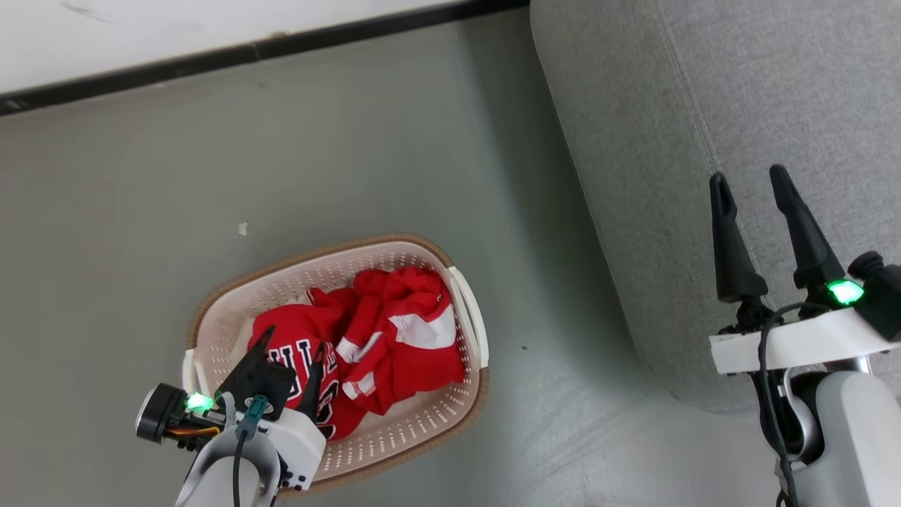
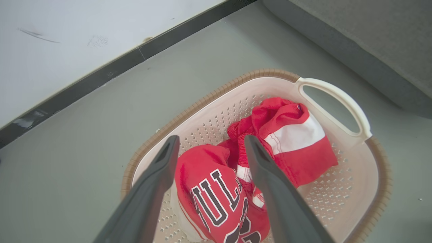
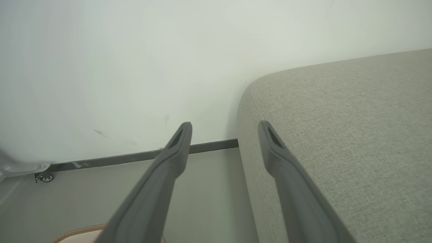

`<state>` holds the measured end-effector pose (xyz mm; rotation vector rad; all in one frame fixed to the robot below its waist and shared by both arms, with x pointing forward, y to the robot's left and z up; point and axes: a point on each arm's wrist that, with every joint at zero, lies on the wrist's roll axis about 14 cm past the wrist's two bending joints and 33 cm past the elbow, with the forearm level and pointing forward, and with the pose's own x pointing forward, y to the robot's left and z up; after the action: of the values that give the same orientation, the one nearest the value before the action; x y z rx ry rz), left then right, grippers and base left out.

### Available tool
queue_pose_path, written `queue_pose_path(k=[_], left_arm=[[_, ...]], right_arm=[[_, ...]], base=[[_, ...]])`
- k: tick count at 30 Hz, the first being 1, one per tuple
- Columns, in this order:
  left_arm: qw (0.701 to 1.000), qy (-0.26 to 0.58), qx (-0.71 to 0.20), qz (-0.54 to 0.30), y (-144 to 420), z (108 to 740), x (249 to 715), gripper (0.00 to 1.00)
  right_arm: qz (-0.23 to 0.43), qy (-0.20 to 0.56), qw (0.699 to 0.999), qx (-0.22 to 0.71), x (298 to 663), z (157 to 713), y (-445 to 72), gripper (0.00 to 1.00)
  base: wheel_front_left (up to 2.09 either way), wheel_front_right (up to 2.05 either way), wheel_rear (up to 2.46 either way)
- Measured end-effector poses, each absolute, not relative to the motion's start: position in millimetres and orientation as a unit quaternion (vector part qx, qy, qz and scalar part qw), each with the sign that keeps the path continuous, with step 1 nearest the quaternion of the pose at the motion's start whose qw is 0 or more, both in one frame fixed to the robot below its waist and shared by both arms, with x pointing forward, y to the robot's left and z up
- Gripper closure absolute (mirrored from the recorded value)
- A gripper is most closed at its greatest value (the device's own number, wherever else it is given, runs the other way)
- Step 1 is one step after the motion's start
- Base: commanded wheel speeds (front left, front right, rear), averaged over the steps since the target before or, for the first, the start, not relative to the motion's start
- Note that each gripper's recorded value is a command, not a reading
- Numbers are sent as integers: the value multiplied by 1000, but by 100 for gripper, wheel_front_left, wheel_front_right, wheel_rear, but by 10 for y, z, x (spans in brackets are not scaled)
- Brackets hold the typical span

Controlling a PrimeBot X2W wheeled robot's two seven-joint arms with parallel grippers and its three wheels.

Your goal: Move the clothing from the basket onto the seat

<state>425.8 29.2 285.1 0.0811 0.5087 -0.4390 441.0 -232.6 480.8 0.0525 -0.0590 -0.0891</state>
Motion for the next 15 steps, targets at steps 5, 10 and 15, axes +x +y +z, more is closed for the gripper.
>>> queue_pose_path(k=[5,10,15], left_arm=[[935,264,45,-233,198,2682,4265,0],[928,280,49,-241,175,2507,4285,0],[922,295,49,-246,125,2349,4297,0]], right_arm=[[-48,-29,998,24,4498,4767,-2370,0],[-53,-27,998,22,4572,4723,-2417,0],[-53,-26,998,19,4654,4681,-2441,0]], base=[[0,0,0],[0,0,0],[0,0,0]])
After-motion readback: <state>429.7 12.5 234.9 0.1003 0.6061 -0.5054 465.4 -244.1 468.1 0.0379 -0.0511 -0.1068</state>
